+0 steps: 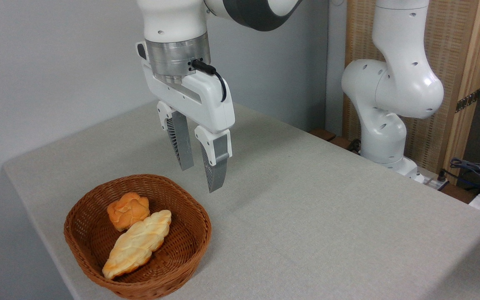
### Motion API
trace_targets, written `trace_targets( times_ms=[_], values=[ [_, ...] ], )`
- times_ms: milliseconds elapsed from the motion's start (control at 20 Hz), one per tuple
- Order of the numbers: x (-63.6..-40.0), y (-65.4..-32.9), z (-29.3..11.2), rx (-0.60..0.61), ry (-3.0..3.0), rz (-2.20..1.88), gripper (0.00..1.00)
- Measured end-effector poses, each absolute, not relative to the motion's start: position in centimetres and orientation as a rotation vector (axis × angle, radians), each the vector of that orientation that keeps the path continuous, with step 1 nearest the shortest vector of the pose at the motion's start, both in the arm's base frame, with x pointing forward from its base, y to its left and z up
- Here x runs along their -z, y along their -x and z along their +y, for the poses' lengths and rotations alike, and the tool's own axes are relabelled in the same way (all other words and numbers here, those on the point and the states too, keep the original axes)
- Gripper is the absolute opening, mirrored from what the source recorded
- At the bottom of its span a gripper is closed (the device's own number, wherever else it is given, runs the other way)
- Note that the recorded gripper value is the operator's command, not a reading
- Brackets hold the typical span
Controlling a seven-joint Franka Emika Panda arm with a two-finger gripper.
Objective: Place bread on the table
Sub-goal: 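Lower the open gripper toward the small orange bun in the basket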
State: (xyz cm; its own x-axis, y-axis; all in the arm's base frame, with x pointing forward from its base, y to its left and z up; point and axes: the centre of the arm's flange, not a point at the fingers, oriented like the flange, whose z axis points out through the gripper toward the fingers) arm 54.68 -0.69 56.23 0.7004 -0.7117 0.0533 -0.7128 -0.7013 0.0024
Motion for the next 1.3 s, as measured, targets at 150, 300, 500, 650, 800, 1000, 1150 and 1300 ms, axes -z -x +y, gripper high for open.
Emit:
trace_targets(
  times_ms=[150, 300, 500, 650, 800, 1000, 1150, 1300],
  values=[
    [-56.2, -54.7, -0.8, -0.073, -2.875, -1.206, 1.0],
    [-56.2, -54.7, -0.5, -0.073, -2.878, -1.199, 1.0],
    [-56.2, -54.7, -0.5, -0.073, -2.878, -1.198, 1.0],
    [-56.1, -54.7, -0.7, -0.082, -2.865, -1.189, 1.0],
    [-56.0, -54.8, -0.9, -0.085, -2.854, -1.185, 1.0],
    [-55.7, -54.9, -1.2, -0.078, -2.848, -1.189, 1.0],
    [-55.4, -55.0, -1.3, -0.07, -2.846, -1.19, 1.0],
    [-55.1, -55.1, -1.9, -0.061, -2.836, -1.204, 1.0]
  ],
)
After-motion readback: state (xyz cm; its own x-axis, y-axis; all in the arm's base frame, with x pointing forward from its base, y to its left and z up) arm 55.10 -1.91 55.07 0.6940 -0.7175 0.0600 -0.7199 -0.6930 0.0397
